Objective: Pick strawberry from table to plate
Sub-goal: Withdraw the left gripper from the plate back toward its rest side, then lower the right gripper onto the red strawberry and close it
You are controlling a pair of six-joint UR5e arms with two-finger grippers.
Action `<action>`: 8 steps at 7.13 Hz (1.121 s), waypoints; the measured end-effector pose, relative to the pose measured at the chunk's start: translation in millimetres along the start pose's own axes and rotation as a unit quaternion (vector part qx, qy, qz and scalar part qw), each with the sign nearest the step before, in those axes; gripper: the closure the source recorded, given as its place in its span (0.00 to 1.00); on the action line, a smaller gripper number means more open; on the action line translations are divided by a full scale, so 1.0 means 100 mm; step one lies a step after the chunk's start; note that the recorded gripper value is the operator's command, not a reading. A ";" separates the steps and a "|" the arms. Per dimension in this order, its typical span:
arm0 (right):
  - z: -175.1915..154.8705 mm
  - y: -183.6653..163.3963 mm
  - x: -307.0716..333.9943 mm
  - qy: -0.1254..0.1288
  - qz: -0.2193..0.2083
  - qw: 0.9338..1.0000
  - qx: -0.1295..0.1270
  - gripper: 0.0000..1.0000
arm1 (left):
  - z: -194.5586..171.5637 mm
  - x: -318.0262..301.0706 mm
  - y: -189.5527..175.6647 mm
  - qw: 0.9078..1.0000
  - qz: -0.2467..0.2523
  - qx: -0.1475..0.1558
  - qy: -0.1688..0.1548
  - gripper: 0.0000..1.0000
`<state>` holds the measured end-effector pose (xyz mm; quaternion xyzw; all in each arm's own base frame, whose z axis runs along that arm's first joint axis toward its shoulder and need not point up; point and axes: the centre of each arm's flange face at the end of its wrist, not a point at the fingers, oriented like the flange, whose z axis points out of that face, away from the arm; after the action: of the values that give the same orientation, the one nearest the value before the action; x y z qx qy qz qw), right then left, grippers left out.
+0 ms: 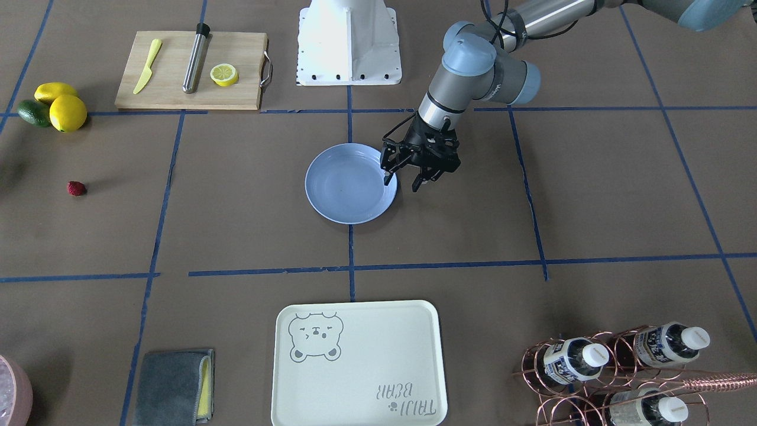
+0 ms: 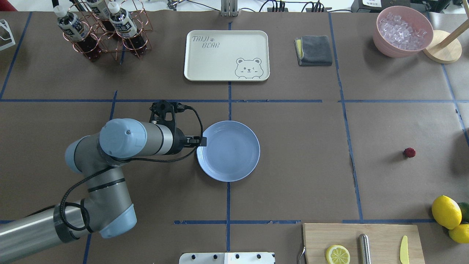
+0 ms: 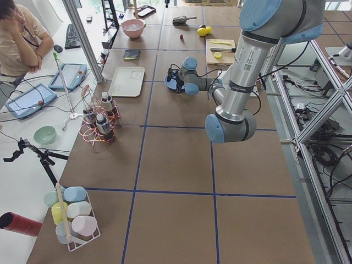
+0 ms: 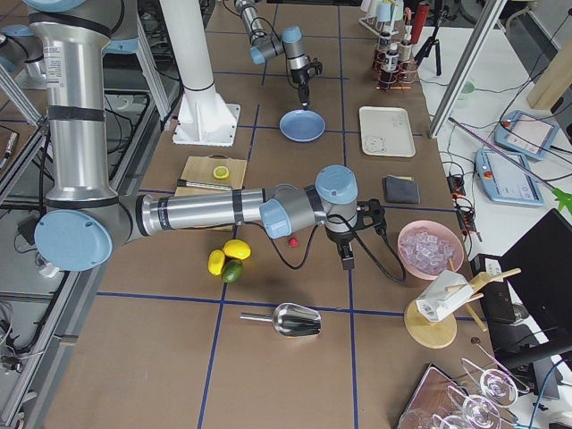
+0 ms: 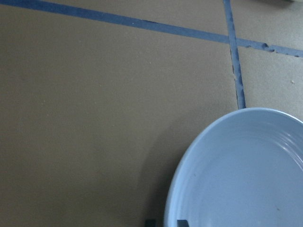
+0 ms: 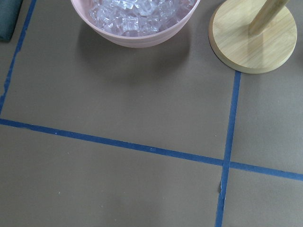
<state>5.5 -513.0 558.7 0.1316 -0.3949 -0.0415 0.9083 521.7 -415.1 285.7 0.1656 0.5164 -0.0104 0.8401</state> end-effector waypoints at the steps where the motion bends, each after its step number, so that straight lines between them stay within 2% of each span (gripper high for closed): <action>1: -0.06 -0.04 -0.07 -0.002 -0.007 1.000 0.007 0.00 | -0.31 -0.28 -0.33 0.999 0.038 -0.009 -0.016 0.00; 2: -0.11 -0.07 -0.21 -0.005 -0.022 1.000 0.013 0.00 | -0.73 -0.74 -0.68 0.996 0.081 -0.021 -0.039 0.00; 3: -0.13 -0.12 -0.42 -0.011 -0.041 0.999 0.017 0.00 | -1.21 -1.43 -1.07 0.988 0.133 -0.030 -0.068 0.00; 4: -0.13 -0.16 -0.63 -0.018 -0.058 0.998 0.018 0.00 | -1.76 -2.30 -1.47 0.979 0.175 -0.042 -0.099 0.00; 5: -0.10 -0.16 -0.84 -0.026 -0.070 0.997 0.015 0.00 | -2.25 -3.17 -1.76 0.971 0.192 -0.063 -0.127 0.00; 7: -0.05 -0.13 -1.35 -0.044 -0.077 0.996 0.009 0.00 | -2.95 -4.60 -1.94 0.967 0.142 -0.123 -0.174 0.00; 8: 0.02 -0.07 -1.66 -0.051 -0.069 0.996 0.002 0.00 | -3.30 -5.09 -1.84 0.966 0.121 -0.135 -0.184 0.00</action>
<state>-109.4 -490.5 441.2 0.1580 -0.4311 -0.1097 0.8816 -35.8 -571.1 543.7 0.1072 0.3256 0.1308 0.9302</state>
